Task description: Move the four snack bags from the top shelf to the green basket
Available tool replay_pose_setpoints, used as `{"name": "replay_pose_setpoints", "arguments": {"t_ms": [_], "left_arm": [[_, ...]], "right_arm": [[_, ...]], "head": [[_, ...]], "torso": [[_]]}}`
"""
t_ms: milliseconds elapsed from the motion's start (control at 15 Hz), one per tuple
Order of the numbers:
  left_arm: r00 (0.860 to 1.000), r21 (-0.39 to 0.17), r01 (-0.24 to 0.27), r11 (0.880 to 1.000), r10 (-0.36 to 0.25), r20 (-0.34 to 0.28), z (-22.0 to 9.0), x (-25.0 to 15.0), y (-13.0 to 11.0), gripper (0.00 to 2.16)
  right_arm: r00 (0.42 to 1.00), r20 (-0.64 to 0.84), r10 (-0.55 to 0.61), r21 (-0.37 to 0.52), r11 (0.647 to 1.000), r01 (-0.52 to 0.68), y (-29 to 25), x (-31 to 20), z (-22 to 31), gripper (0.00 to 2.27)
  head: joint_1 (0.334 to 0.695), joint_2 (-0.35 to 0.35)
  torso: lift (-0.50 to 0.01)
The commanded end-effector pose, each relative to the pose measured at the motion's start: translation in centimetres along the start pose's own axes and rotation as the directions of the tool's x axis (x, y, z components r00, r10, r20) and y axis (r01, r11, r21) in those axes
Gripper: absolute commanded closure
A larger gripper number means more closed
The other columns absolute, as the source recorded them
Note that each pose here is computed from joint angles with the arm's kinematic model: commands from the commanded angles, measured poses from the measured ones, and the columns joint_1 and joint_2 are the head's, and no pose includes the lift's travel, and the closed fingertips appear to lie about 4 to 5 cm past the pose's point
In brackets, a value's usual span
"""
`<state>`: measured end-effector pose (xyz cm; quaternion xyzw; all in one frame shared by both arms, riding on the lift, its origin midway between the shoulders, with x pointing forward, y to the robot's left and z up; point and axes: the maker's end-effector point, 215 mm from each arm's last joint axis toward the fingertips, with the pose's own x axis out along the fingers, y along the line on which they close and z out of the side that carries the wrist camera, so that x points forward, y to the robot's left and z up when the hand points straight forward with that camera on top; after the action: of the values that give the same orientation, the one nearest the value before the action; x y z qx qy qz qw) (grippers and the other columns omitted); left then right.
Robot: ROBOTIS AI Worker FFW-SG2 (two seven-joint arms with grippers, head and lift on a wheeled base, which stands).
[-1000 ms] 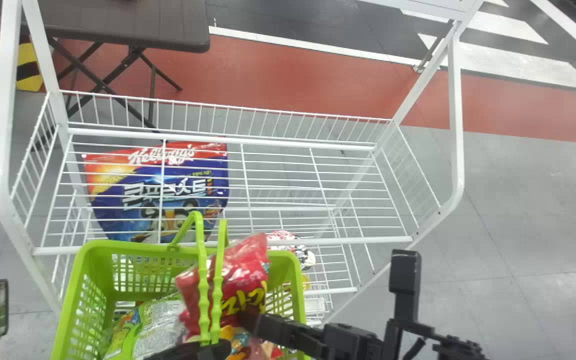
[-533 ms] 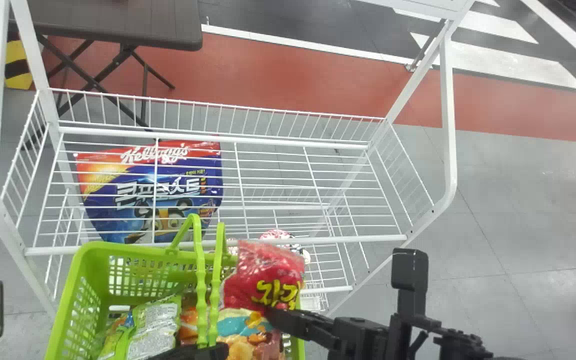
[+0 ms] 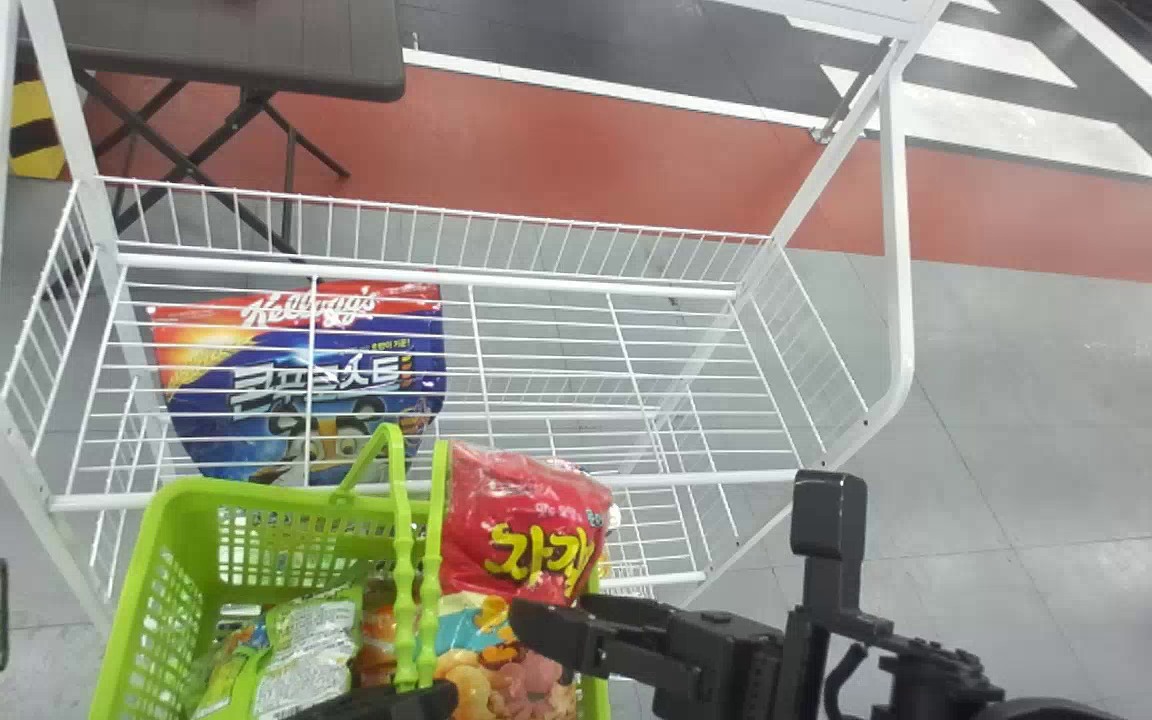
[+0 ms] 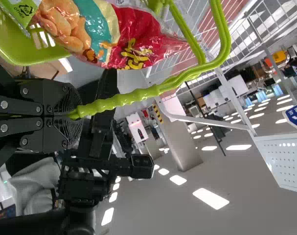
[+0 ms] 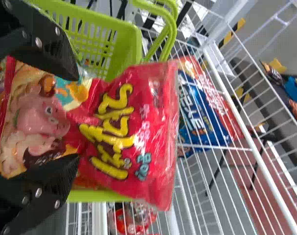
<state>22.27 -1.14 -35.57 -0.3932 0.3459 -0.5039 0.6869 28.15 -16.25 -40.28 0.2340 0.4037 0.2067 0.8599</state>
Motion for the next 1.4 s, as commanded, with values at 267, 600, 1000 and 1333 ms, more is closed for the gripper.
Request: {"name": "replay_pose_setpoints", "arguments": {"t_ms": [267, 600, 1000, 1333], "left_arm": [[1.0, -0.019, 0.008, 1.0, -0.008, -0.003, -0.6, 0.0, -0.1, 1.36], [1.0, -0.081, 0.013, 0.997, -0.014, -0.01, -3.2, -1.1, -0.2, 1.36], [1.0, -0.148, 0.004, 0.989, -0.006, -0.013, -5.8, -2.5, 0.0, 1.36], [1.0, -0.156, 0.002, 0.988, -0.005, -0.019, -6.1, -2.6, 0.1, 1.36]], "right_arm": [[0.846, 0.528, 0.079, -0.379, 0.913, 0.152, 4.1, -3.5, 14.8, 0.05], [0.713, 0.7, 0.036, -0.419, 0.829, 0.369, 5.6, -5.5, 17.5, 0.05], [0.673, 0.739, -0.044, -0.343, 0.834, 0.432, 3.0, -5.4, 15.9, 0.05], [0.656, 0.753, -0.051, -0.33, 0.833, 0.443, 2.9, -6.3, 15.5, 0.05]], "head": [[0.695, -0.35], [0.695, -0.35], [0.695, -0.35], [0.695, -0.35]], "torso": [[0.0], [0.0], [0.0], [0.0]]}}
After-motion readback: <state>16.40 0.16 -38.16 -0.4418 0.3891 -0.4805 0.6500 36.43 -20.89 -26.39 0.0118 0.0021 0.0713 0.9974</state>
